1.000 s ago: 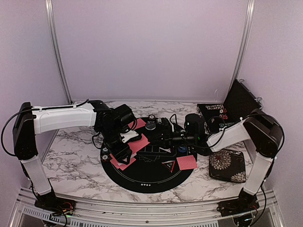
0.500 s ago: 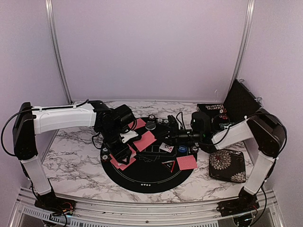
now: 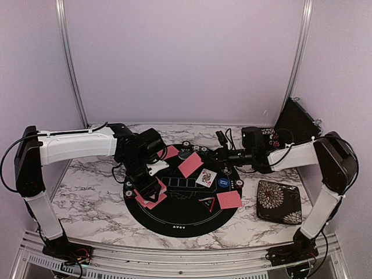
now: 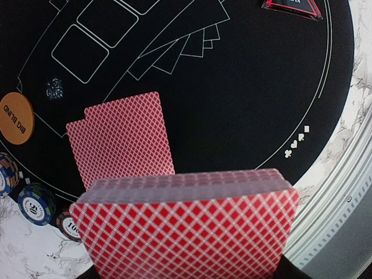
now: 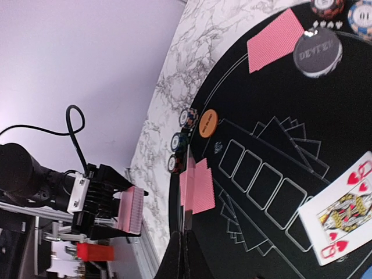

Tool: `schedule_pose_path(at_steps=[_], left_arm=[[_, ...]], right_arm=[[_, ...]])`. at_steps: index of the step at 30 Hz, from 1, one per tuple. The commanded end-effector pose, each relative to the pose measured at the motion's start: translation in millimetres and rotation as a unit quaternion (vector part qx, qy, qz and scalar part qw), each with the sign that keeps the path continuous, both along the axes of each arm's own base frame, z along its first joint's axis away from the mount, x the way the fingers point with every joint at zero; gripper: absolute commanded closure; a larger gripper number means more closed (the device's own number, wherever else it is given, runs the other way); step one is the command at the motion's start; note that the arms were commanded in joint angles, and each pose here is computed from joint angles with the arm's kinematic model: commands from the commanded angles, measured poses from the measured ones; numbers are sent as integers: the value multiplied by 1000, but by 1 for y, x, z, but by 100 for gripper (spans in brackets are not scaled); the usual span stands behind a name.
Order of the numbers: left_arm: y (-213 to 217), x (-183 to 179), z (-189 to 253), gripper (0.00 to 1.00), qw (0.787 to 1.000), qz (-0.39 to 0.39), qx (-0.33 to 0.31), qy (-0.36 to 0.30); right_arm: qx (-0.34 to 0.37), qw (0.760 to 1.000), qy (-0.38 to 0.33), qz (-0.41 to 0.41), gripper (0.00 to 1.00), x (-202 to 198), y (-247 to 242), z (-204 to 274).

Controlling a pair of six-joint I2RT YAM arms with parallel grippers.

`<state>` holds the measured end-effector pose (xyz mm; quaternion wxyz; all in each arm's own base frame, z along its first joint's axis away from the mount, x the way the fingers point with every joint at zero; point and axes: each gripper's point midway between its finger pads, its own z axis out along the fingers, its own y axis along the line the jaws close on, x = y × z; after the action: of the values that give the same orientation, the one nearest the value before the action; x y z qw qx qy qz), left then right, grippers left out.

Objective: Distribute texas hold em gaming equipment
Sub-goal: Flop the poker card in the community card area.

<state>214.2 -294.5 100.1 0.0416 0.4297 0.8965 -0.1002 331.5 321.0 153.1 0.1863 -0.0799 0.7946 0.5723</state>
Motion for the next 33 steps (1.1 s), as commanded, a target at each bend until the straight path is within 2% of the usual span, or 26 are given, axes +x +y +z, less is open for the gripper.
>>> schedule_pose_path(at_steps=[1, 8, 19, 21, 26, 33], left_arm=[[6, -1, 12, 46, 1000, 2, -6, -10], [5, -1, 11, 46, 1000, 3, -6, -8], [6, 0, 11, 46, 1000, 4, -7, -9], [6, 0, 12, 46, 1000, 4, -7, -9], [6, -1, 12, 46, 1000, 4, -8, -9], [6, 0, 12, 46, 1000, 5, -8, -9]], right_arm=[[-88, 991, -103, -2, 100, 21, -10, 14], [-229, 954, -191, -34, 100, 48, -32, 14], [-392, 876, -276, -46, 100, 63, -20, -6], [-405, 866, -291, -39, 100, 61, -14, -8], [-459, 822, -334, -44, 100, 63, -10, -13], [-473, 793, -382, -31, 100, 51, 7, -17]])
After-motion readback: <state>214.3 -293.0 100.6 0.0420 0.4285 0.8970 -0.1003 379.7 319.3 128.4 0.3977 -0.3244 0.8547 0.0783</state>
